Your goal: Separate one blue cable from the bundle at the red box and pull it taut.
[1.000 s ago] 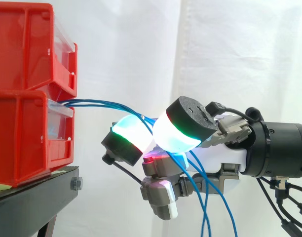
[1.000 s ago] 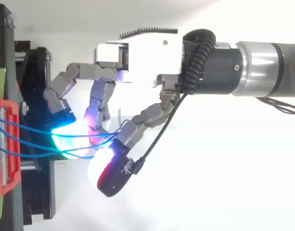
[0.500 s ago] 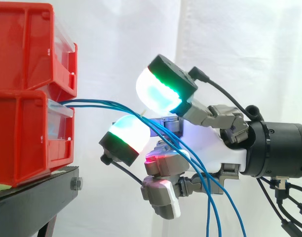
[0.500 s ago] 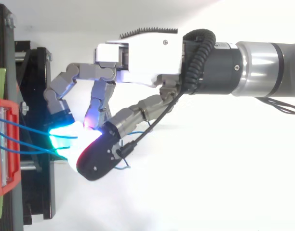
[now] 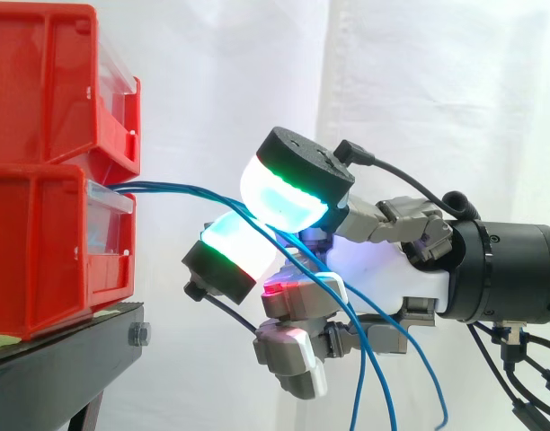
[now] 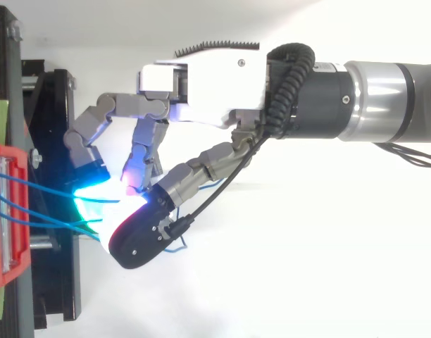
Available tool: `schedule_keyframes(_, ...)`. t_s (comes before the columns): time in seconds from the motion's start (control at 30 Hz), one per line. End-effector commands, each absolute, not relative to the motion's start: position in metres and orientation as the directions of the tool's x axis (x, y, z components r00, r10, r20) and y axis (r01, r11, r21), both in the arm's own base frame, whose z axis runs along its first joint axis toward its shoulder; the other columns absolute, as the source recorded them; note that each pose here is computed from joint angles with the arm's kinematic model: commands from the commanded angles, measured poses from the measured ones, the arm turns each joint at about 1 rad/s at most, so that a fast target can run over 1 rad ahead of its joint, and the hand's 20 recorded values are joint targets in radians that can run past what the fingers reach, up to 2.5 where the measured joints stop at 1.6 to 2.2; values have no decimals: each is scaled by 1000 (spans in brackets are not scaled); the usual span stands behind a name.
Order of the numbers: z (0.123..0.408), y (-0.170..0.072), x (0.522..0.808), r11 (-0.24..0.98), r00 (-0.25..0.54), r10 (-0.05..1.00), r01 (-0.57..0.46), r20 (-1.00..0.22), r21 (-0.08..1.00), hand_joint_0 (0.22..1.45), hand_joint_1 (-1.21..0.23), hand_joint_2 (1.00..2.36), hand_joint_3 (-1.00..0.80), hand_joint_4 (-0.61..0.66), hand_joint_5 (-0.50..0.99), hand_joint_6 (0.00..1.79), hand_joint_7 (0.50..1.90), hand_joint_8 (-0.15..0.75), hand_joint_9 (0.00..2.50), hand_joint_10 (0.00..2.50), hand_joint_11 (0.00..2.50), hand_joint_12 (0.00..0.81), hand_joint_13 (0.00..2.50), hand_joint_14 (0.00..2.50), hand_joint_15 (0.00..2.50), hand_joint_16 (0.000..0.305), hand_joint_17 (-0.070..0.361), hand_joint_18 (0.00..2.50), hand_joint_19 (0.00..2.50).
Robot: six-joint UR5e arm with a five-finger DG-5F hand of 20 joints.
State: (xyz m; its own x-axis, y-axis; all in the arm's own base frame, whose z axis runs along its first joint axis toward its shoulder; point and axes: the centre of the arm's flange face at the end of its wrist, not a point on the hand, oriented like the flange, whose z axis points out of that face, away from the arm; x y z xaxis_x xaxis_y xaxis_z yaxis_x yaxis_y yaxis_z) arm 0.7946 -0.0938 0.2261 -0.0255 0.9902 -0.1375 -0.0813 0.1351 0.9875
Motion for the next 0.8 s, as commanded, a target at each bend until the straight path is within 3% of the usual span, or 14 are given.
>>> schedule_keyframes(0.0,226,-94,795,135,-26,990,-81,-138,988,766,-966,1000,-500,-67,-158,928,1214,272,1246,29,1300,373,1085,33,900,48,107,963,859)
schedule_keyframes(0.17,227,-94,795,135,-26,990,-82,-138,987,608,-989,1000,-500,-7,-146,925,1139,278,1259,29,1291,377,1086,34,923,48,107,956,914)
schedule_keyframes(0.33,226,-94,795,135,-26,990,-81,-138,988,456,-828,1000,-500,34,-135,914,1087,326,1315,25,1276,429,1137,29,905,58,130,1039,906)
schedule_keyframes(0.47,226,-94,795,137,-26,990,-81,-139,987,468,-672,1000,-500,38,-133,908,1046,326,1325,25,1264,425,1147,30,894,57,129,1052,917)
schedule_keyframes(0.6,226,-94,795,137,-26,990,-81,-139,987,558,-545,1000,-500,31,-134,894,1102,293,1327,27,1280,396,1129,31,903,50,114,1005,952)
schedule_keyframes(0.77,227,-95,794,137,-24,990,-82,-139,987,621,-669,1005,-442,9,-137,887,1148,290,1317,28,1296,388,1124,32,916,49,110,993,963)
